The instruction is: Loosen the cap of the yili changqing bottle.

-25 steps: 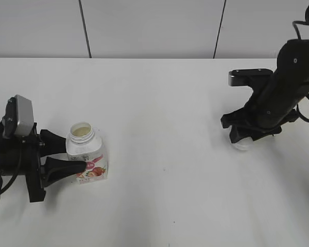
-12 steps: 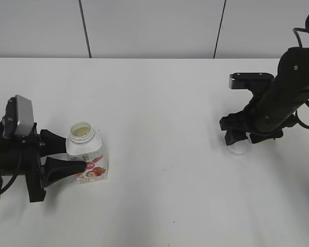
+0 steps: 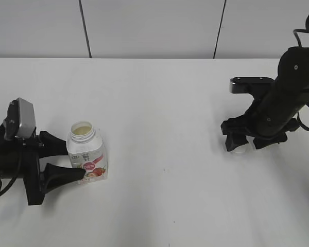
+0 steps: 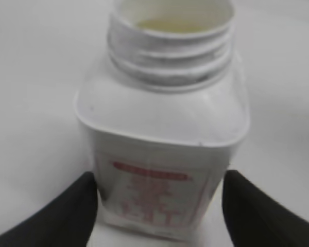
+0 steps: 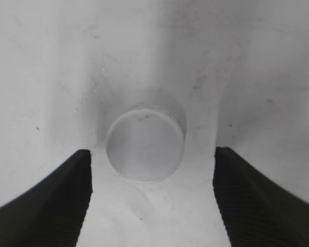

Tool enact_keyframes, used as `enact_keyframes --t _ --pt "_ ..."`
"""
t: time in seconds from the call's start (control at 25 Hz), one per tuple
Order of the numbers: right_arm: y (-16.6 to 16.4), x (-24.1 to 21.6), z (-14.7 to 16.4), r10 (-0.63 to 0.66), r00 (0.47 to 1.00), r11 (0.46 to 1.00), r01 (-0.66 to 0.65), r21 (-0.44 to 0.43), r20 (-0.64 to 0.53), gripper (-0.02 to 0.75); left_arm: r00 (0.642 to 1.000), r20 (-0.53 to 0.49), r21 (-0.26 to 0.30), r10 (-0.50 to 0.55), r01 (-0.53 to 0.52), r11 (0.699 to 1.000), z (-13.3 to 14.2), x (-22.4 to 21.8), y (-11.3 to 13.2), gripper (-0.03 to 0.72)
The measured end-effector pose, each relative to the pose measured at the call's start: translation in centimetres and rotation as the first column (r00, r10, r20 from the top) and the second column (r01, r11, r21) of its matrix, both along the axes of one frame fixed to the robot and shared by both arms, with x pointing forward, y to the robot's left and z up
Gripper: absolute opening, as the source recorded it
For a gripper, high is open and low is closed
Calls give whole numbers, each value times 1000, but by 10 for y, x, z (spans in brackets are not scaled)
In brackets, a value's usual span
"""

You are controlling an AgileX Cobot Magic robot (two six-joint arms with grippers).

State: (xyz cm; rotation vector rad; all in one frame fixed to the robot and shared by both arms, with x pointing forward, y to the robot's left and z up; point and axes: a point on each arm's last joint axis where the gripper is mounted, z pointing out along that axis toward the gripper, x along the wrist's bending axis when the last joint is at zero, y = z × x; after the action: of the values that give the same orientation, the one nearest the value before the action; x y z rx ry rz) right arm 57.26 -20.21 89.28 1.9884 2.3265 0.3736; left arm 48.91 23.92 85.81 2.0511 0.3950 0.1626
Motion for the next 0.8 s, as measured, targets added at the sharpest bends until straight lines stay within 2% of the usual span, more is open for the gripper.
enact_keyframes --t 0.12,0.2,0.44,0.8 --pt "0 0 0 -1 1000 1000 1 0 -3 575 1000 -13 14 2 -2 1000 -2 0 1 528" --pt "0 -1 0 0 1000 1000 0 -1 -11 575 1000 -25 13 14 -13 1000 -2 0 3 544" --pt "0 -4 -1 4 999 1000 -4 -5 -40 575 997 -40 44 66 -64 997 2 0 25 552" --pt "2 4 7 7 1000 1000 -7 1 -14 575 972 56 68 230 -234 970 39 1 73 552"
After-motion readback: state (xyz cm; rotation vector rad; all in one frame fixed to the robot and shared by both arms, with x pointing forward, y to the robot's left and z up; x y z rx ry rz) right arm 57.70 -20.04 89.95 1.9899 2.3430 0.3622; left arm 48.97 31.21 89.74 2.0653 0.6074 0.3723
